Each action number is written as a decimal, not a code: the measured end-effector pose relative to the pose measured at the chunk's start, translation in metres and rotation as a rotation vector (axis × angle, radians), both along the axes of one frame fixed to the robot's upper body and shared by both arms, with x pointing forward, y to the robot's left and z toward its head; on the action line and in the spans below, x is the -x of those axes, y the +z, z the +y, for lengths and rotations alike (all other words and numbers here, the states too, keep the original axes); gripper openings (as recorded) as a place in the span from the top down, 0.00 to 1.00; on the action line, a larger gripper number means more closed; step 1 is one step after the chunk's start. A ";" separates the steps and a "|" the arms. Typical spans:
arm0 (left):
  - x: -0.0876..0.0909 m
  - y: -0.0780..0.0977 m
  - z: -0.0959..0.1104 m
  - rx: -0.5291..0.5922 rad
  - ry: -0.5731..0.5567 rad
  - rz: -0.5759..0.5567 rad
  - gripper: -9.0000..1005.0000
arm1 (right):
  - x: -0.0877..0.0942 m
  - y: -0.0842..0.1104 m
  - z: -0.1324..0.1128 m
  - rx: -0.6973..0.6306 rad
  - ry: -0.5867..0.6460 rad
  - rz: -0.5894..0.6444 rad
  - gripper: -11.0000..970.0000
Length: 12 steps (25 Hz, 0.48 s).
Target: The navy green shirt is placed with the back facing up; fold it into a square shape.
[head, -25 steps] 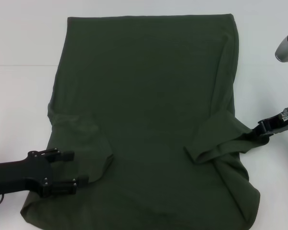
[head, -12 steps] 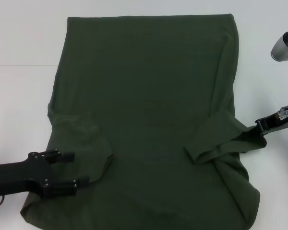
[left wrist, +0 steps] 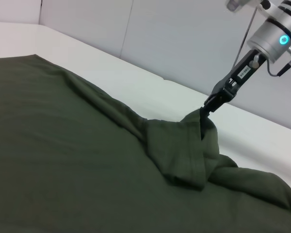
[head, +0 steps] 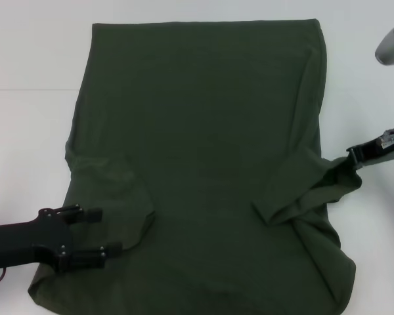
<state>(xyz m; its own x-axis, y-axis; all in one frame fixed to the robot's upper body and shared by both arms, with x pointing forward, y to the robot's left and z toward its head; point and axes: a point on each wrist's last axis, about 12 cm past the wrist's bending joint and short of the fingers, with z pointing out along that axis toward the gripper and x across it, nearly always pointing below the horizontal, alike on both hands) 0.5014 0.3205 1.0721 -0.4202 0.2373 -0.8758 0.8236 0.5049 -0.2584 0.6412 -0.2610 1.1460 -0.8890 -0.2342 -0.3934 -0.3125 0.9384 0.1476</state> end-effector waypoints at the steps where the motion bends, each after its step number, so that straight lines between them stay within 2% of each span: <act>1: 0.000 0.000 0.000 0.001 0.001 0.000 0.12 | 0.000 0.002 0.001 -0.015 0.002 0.001 0.98; 12: 0.000 0.000 0.001 0.001 0.003 0.001 0.12 | -0.003 0.037 0.005 -0.243 0.009 -0.034 0.98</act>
<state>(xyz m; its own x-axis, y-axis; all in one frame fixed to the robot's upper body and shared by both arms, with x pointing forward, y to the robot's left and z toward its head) 0.5010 0.3211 1.0719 -0.4215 0.2356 -0.8757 0.8219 0.5073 -0.2592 0.6441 -0.2562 1.1834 -0.8725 -0.1368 -0.4691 -0.3292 0.8740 0.3575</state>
